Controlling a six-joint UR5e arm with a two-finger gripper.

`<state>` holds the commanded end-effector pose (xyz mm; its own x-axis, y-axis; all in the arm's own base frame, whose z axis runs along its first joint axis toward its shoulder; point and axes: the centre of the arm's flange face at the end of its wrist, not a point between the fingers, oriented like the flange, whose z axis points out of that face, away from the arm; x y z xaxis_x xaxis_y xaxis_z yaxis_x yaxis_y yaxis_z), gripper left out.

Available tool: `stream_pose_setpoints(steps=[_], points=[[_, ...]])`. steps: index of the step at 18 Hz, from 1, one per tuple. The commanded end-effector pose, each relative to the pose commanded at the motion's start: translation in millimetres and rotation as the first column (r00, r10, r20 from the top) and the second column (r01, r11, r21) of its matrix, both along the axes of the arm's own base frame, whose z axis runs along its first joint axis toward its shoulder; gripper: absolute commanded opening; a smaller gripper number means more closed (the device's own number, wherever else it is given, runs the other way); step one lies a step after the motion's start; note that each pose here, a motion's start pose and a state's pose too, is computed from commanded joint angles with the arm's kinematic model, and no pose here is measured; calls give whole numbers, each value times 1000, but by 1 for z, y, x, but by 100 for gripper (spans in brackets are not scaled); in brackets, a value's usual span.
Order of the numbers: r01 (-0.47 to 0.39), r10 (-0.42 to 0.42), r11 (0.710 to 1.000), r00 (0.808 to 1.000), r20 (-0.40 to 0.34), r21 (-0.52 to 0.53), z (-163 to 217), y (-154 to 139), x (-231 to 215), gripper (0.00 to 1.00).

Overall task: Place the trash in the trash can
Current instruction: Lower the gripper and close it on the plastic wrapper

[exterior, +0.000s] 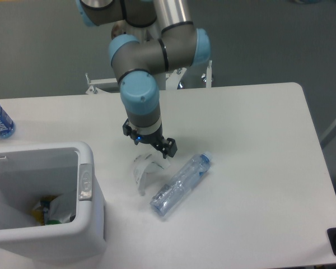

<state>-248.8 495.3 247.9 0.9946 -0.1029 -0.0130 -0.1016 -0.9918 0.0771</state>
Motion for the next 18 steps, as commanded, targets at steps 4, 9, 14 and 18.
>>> stream_pose_setpoints(steps=[4,9,14,18], points=[[-9,9,1000,1000,-3,5,1,1,0,23],[-2,2,1000,1000,-4,27,17,3,-1,0],[-48,27,976,995,99,213,76,1,0,0],[-112,63,933,987,150,343,139,-6,-18,0]])
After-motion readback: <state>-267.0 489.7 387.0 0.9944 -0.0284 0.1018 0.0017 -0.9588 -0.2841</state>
